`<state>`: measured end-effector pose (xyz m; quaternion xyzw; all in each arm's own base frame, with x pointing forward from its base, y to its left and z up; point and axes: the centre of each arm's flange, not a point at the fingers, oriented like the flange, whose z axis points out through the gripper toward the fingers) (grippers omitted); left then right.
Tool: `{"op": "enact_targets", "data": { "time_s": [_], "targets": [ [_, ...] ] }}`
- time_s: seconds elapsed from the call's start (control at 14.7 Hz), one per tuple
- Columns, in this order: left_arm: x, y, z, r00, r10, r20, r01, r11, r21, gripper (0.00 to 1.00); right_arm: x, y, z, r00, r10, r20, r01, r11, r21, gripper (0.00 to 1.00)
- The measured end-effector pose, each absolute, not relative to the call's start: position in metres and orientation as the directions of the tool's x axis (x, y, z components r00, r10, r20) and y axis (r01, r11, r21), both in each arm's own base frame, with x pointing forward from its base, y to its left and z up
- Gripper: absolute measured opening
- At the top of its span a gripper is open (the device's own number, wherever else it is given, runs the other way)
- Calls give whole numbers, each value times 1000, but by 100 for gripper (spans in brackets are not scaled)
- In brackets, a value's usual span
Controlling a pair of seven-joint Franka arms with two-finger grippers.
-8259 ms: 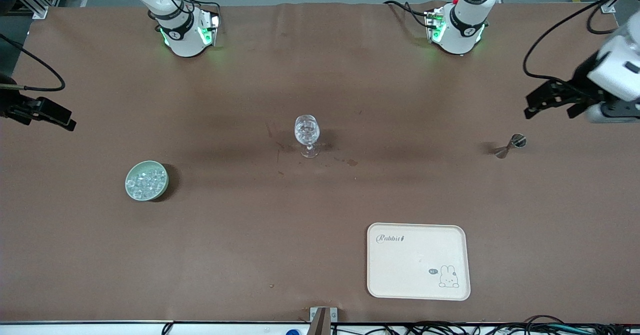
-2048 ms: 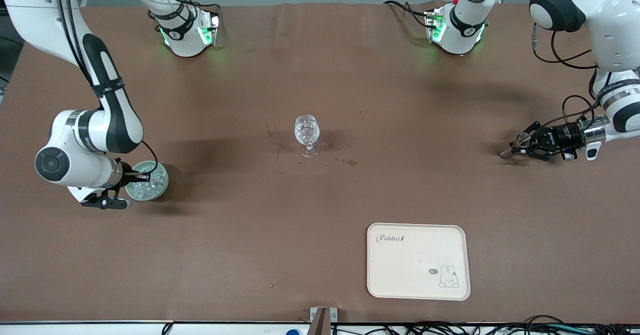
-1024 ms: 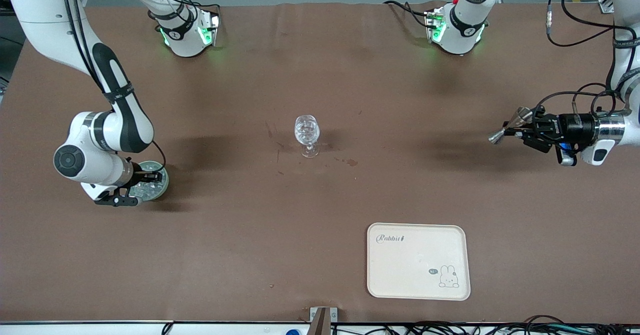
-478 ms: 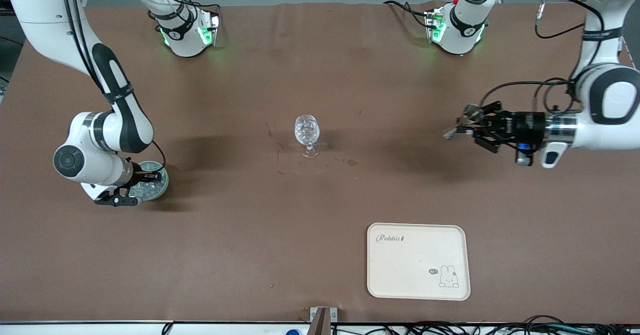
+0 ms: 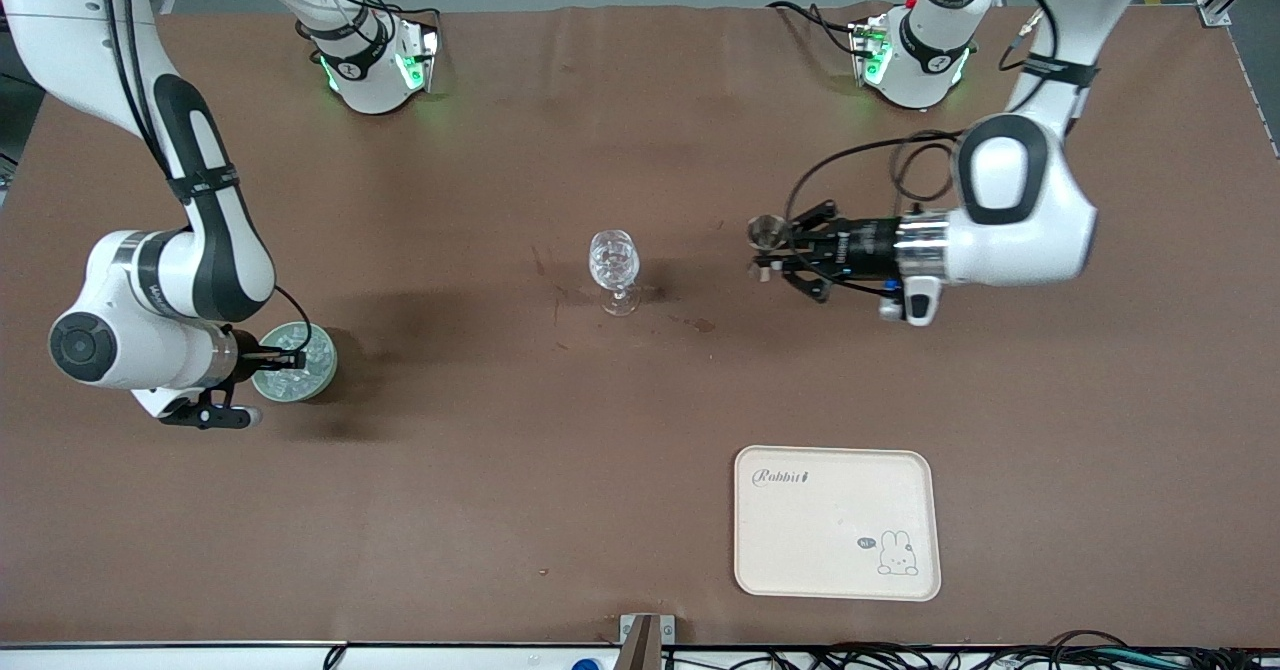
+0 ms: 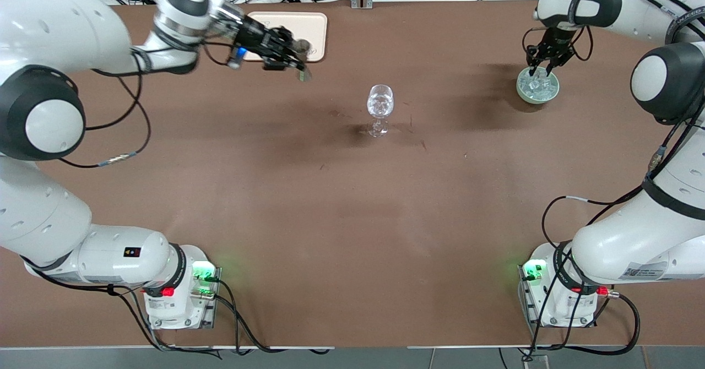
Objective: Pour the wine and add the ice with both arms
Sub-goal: 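Bring the left gripper's jigger over the glass while the right gripper lifts ice, then tilt the jigger with the left gripper to pour wine into the glass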
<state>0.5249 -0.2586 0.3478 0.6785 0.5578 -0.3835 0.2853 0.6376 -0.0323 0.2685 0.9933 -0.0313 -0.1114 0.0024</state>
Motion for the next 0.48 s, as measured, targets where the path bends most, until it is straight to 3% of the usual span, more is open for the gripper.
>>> {"op": "enact_targets", "data": {
  "time_s": [0.27, 0.48],
  "targets": [
    [510, -312, 325, 114, 596, -795, 980, -201, -10, 22, 641, -32, 275, 975, -62, -213, -61, -998, 11, 46],
    [510, -345, 321, 136, 664, -735, 981, -193, 7, 22, 650, -33, 319, 975, -69, -211, -68, -998, 11, 46]
  ]
}}
